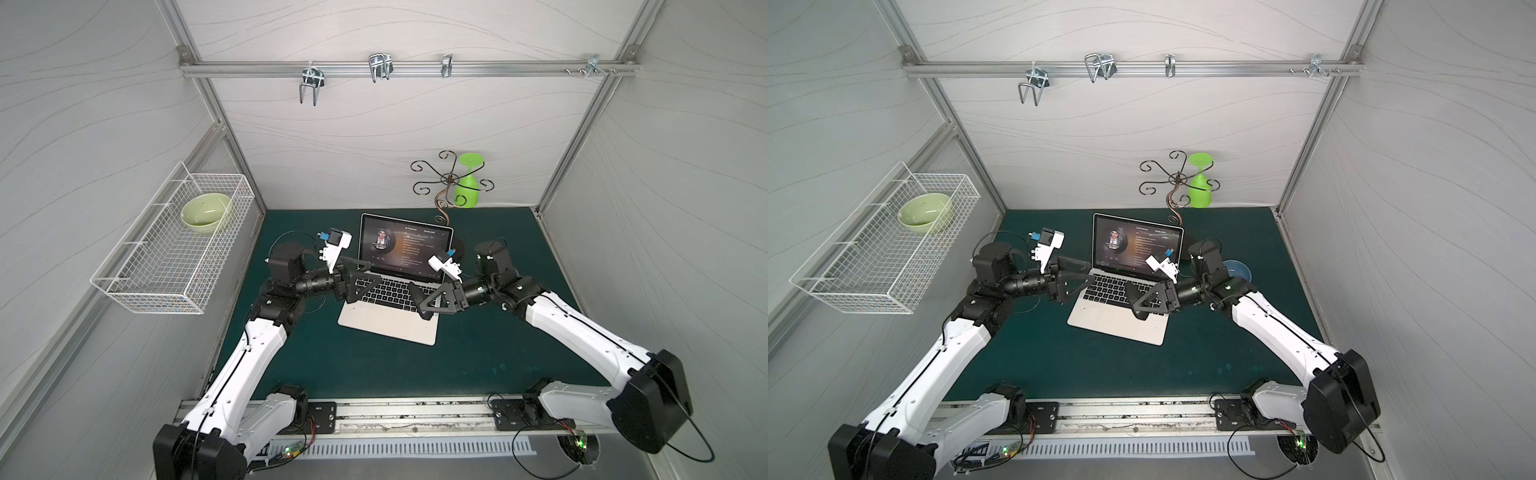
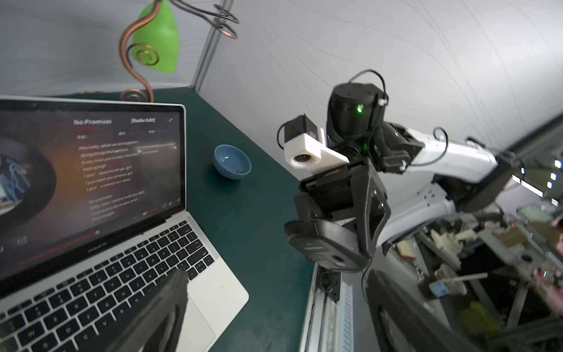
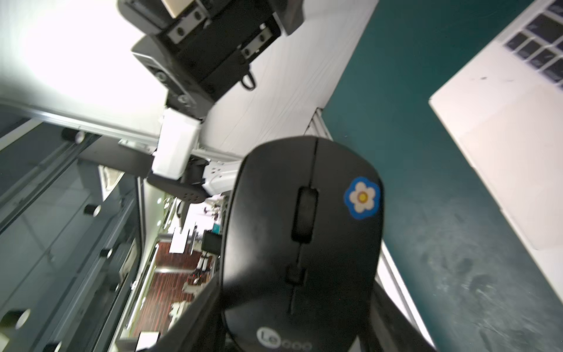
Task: Remove the wireless mouse receiver from the laptop
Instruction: Pick up the mouse from the center of the board.
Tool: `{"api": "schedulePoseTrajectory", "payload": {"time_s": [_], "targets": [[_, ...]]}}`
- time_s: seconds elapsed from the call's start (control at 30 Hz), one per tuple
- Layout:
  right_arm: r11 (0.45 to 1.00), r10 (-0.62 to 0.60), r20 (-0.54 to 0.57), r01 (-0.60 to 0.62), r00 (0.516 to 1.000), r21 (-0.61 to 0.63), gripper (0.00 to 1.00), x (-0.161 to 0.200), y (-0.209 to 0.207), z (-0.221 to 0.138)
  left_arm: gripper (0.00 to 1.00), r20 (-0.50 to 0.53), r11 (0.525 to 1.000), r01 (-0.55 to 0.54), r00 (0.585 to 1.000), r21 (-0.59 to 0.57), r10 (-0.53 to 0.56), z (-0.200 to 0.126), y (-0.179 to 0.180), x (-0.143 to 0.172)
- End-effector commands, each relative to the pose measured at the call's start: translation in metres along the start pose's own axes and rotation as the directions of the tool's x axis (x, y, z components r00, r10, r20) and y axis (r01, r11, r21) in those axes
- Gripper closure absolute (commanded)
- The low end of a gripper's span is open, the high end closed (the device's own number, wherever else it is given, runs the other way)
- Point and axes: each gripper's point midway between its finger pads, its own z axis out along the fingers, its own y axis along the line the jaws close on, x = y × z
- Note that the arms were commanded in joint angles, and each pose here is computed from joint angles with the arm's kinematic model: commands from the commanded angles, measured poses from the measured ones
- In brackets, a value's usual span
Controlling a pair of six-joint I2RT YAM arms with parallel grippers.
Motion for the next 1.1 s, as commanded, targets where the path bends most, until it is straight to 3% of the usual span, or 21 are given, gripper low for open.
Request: {"api": "schedulePoseTrajectory", "payload": {"time_s": [0.0, 0.33, 0.63, 0.87, 1.07], "targets": [[0.988, -0.08, -0.064, 0.071, 0.995, -0.134, 0.54, 0.003, 0.036, 0.005, 0.05, 0.046, 0.933, -0.326, 0.946, 0.152, 0.322, -0.007, -0.04, -0.002], [0.979, -0.082, -0.132, 0.055, 0.988, -0.196, 0.56, -0.007, 0.051, 0.021, 0.15, 0.07, 0.771, -0.512, 0.847, 0.379, 0.528, -0.002, -0.081, 0.02], [0.971, -0.076, -0.204, 0.026, 0.976, -0.237, 0.59, -0.016, 0.052, 0.041, 0.17, 0.096, 0.739, -0.554, 0.82, 0.384, 0.565, 0.009, -0.07, 0.006], [0.967, -0.073, -0.225, 0.014, 0.972, -0.255, 0.62, -0.039, 0.042, 0.052, 0.23, 0.086, 0.743, -0.528, 0.834, 0.411, 0.545, 0.017, -0.057, 0.006], [0.969, -0.053, -0.224, -0.004, 0.973, -0.247, 0.67, -0.046, 0.033, 0.051, 0.21, 0.031, 0.776, -0.557, 0.818, 0.296, 0.575, 0.016, -0.032, 0.007]]}}
